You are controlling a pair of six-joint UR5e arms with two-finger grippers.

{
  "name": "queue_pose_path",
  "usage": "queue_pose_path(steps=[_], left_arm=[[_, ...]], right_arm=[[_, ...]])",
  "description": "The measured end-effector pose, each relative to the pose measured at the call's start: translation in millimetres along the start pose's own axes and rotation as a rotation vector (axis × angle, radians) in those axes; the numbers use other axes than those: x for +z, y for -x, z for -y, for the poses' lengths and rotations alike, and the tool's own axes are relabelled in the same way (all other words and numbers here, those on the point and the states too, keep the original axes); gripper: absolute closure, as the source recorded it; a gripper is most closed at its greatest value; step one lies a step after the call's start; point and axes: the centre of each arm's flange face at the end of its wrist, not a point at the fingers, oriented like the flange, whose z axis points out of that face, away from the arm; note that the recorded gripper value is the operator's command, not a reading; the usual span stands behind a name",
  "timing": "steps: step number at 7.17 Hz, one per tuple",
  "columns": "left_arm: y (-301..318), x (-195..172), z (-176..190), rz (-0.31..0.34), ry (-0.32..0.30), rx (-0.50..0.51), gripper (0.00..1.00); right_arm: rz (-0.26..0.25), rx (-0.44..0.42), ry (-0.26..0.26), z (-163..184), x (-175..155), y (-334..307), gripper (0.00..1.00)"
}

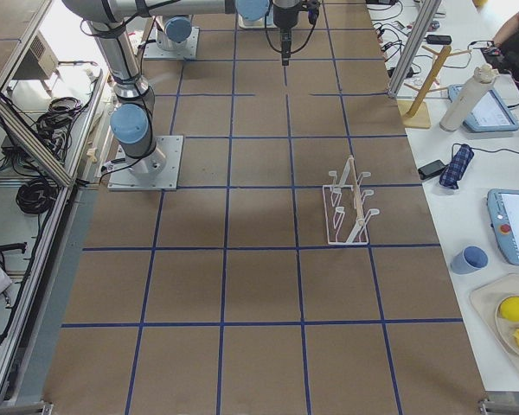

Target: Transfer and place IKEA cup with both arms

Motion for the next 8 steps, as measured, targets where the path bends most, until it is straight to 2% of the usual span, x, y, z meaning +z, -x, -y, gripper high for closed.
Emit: queue_pose_path(steps=[2,3,5,8], left_arm=[[-2.3,-11.4,-2.3,0.005,-0.012,-0.003,0.00],[-4.0,-29.0,-2.3,0.014,-0.032,-0.007,0.00],[-24.0,-88.0,7.4,0.029,-0.116,-0.019,0.00],[-117.8,-192.3,8.0,0.066,-0.201,-0.067,0.00]], right_arm=[[0.000,-0.001,-0.002,0.0,-0.9,-0.4,0.00],[-0.001,-0.001,-0.001,-0.1,-0.9,-0.4,0.00],[0.001,0.000,-0.001,-0.3,-1.1,0.0,0.00],[0.003,0.001,-0.001,-0.4,-1.2,0.2,0.00]])
